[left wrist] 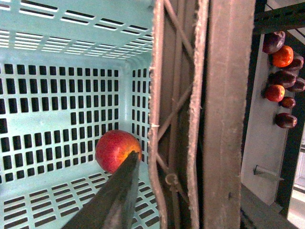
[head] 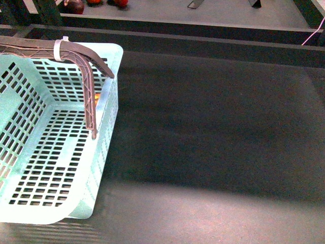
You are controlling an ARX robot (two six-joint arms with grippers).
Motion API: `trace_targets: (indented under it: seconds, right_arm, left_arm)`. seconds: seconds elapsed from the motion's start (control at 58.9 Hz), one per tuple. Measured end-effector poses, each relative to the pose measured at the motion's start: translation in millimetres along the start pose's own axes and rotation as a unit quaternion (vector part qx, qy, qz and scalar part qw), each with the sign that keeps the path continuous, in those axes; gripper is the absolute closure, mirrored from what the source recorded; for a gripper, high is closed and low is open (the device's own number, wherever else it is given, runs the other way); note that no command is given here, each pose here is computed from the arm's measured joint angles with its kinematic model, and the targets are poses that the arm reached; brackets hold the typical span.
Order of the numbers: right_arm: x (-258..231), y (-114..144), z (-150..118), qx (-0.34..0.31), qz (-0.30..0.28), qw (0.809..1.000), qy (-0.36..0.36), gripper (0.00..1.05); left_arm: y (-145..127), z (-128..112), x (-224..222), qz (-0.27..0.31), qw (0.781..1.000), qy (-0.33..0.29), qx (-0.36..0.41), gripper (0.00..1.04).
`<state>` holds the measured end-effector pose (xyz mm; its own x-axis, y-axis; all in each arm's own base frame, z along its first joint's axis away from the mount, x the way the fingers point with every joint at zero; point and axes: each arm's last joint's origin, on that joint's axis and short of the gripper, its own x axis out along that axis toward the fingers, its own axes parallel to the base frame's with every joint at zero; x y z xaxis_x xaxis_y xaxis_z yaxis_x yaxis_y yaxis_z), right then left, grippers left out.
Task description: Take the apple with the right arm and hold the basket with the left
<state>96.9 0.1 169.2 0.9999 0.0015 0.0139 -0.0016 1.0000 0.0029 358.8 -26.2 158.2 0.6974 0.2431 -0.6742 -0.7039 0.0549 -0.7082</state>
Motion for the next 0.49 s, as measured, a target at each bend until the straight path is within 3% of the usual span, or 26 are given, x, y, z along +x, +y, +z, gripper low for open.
trace_targets:
  seconds: [0.272, 0.492]
  right_arm:
    - [0.0, 0.0, 0.0, 0.0, 0.0, 1.0, 0.0, 0.09]
    - [0.0, 0.0, 0.0, 0.0, 0.0, 1.0, 0.0, 0.09]
  left_arm:
    - [-18.9, -3.1, -43.5, -0.021, 0.999, -0.001, 0.029, 0.07]
    - [-40.3, -8.9, -110.0, -0.104, 0.991, -0.004, 0.084, 0.07]
